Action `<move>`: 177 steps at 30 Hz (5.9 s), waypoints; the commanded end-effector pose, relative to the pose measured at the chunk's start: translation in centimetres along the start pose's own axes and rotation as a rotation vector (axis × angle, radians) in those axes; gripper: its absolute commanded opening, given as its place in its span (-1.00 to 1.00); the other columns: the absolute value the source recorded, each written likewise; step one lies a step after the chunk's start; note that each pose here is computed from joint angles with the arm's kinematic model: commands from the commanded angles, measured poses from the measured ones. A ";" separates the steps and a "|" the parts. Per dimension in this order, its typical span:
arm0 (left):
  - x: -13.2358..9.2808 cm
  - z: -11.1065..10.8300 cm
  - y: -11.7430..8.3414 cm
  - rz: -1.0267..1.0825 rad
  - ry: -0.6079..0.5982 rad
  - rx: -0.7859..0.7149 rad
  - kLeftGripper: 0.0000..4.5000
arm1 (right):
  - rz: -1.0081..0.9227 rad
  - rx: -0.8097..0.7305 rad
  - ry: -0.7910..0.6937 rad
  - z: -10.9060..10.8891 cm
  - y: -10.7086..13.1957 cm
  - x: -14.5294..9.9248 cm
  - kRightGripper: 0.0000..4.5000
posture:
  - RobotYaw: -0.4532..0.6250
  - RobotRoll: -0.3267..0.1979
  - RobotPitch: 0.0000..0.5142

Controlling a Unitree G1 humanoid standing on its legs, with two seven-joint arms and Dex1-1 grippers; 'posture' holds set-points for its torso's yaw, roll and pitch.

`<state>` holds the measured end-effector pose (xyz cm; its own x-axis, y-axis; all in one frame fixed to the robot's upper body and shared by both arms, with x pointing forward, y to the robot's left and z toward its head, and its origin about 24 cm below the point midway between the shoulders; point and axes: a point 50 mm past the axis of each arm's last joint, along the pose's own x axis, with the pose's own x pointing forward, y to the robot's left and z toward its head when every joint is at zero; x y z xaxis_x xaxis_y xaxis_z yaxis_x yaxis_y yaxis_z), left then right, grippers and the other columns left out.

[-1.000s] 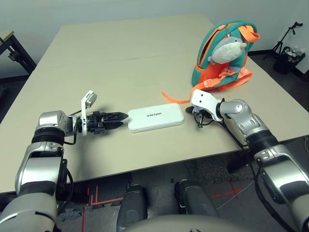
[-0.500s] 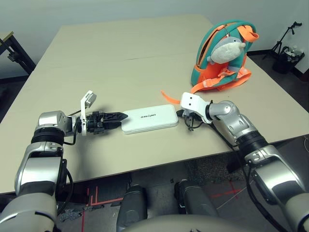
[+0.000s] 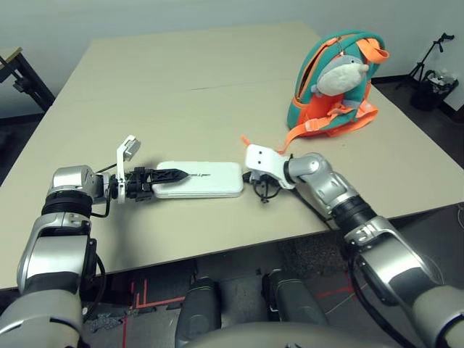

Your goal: Put the pencil case into the backpack and zip it.

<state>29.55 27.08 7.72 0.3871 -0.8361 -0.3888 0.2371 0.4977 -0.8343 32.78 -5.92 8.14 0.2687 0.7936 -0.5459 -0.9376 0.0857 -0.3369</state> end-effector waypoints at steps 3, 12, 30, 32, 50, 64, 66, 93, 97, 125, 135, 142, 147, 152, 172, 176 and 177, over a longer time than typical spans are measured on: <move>0.4 -0.7 0.4 0.014 0.037 -0.013 1.00 | -0.021 -0.027 -0.010 0.3 -0.8 -0.9 -1.00 | -0.35 0.25 -0.82; 0.6 -0.4 0.2 -0.012 0.011 -0.008 0.07 | -0.106 0.036 0.053 -2.8 -1.3 -4.2 -1.00 | -0.35 0.25 -0.83; 2.2 2.0 -1.9 -0.157 -0.182 0.104 -0.40 | -0.568 0.478 -0.069 -7.9 -1.3 -16.4 -1.00 | -0.39 0.25 -0.80; 2.4 2.3 -2.3 -0.171 -0.197 0.122 -0.41 | -0.607 0.505 -0.083 -8.0 -1.1 -17.4 -0.92 | -0.40 0.25 -0.79; 3.1 5.6 -5.0 -0.207 -0.535 0.293 -0.41 | -0.940 0.586 -0.130 -8.7 -3.2 -22.4 1.00 | -0.41 0.25 -0.79; 3.2 5.6 -6.9 -0.267 -0.595 0.322 -0.41 | -1.085 0.639 -0.135 -10.0 -7.9 -20.8 1.00 | -0.33 0.25 -0.84; 3.2 5.4 -7.1 -0.276 -0.595 0.318 -0.41 | -1.097 0.650 -0.144 -10.1 -8.2 -20.5 1.00 | -0.32 0.25 -0.85; 2.9 4.7 -7.4 -0.278 -0.625 0.299 -0.41 | -1.050 0.643 -0.344 -7.7 -10.1 -18.9 -0.96 | -0.29 0.25 -0.83; 2.3 5.4 -7.5 -0.259 -0.646 0.319 -0.41 | -0.975 0.583 -0.426 -6.1 -9.9 -18.4 -0.96 | -0.30 0.25 -0.83; -0.5 9.0 -9.3 -0.235 -0.681 0.454 -0.41 | -0.582 0.523 -0.604 2.1 -0.7 -16.9 -0.96 | -0.34 0.25 -0.81; -1.2 8.4 -12.5 -0.256 -0.524 0.687 -0.41 | -0.569 0.594 -0.537 -0.3 0.4 -15.9 -0.96 | -0.32 0.25 -0.79; -1.1 8.3 -14.9 -0.251 -0.428 0.881 -0.41 | -0.576 0.609 -0.530 -0.9 0.4 -15.9 -0.96 | -0.32 0.25 -0.78; 0.1 8.4 -15.3 -0.196 -0.370 1.001 -0.41 | -0.568 0.612 -0.549 -0.6 0.4 -15.6 -0.96 | -0.33 0.25 -0.80; 1.5 9.1 -16.0 -0.189 -0.371 1.086 -0.41 | -0.571 0.604 -0.552 -0.4 0.4 -15.7 -0.96 | -0.36 0.25 -0.81; 8.0 10.3 -17.9 -0.335 -0.451 1.099 -0.41 | -0.591 0.602 -0.552 -0.4 0.7 -15.7 -0.96 | -0.43 0.25 -0.83; 9.8 9.6 -17.2 -0.341 -0.459 1.067 -0.41 | -0.593 0.602 -0.545 -0.5 0.8 -15.6 -0.96 | -0.44 0.25 -0.83; 10.4 9.3 -16.9 -0.339 -0.454 1.063 -0.41 | -0.595 0.602 -0.542 -0.6 0.8 -15.6 -0.96 | -0.45 0.25 -0.83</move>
<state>37.82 12.64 21.50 0.3994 -0.9076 0.1296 0.9167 0.3937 -0.0682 28.24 -18.97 15.62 0.7458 0.6652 0.0349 -0.6649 0.7402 0.1002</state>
